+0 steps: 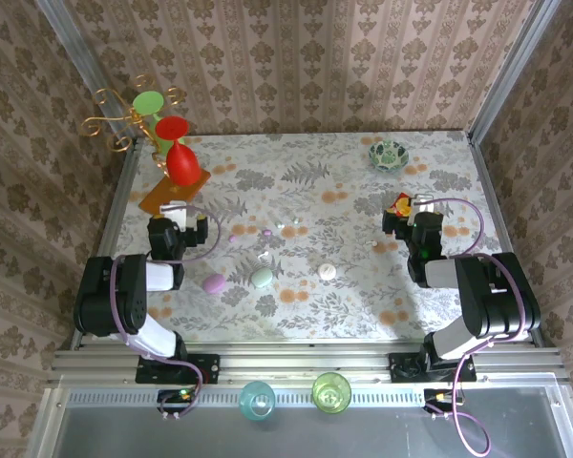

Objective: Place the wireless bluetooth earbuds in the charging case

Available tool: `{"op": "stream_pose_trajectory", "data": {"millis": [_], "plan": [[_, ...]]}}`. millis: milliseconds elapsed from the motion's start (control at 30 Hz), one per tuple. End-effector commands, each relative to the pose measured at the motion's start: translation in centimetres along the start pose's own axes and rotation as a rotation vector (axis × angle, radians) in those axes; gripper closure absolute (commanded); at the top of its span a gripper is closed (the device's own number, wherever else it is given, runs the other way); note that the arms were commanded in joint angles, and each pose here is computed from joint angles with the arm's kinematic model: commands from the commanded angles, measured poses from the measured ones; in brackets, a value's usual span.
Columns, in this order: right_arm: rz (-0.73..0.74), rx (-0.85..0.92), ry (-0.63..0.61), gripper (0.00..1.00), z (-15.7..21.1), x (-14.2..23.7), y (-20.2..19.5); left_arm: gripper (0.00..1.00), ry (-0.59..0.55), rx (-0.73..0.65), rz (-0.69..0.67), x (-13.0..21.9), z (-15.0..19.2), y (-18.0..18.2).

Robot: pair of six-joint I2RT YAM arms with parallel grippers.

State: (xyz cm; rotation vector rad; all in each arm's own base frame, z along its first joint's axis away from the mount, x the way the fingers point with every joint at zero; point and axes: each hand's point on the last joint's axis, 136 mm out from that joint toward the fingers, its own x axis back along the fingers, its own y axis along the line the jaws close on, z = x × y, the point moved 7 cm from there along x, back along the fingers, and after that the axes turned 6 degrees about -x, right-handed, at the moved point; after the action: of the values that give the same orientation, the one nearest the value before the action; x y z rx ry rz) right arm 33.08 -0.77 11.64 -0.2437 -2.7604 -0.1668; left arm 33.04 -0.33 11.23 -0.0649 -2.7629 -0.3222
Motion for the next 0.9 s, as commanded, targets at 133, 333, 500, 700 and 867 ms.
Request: {"op": "stream_pose_trajectory", "data": {"millis": [133,333,500,700,867], "plan": [[0.02,-0.017,-0.045,0.0,-0.6,0.2,-0.1,0.0,-0.029,0.008,0.009,-0.2,-0.9,-0.1],[0.005,-0.009,-0.039,0.0,-0.5,0.2,0.0,0.0,-0.028,0.008,0.009,-0.2,-0.8,-0.1],[0.0,-0.008,-0.037,0.0,-0.5,0.1,0.1,0.0,-0.025,0.012,0.008,-0.2,-0.8,0.0],[-0.017,-0.002,-0.036,0.0,-0.6,0.1,0.3,0.0,-0.032,0.006,0.011,-0.1,-0.9,-0.1],[-0.04,0.041,-0.052,0.0,-1.3,1.1,1.1,0.0,-0.07,-0.055,0.047,0.9,-1.7,-1.2]]}}
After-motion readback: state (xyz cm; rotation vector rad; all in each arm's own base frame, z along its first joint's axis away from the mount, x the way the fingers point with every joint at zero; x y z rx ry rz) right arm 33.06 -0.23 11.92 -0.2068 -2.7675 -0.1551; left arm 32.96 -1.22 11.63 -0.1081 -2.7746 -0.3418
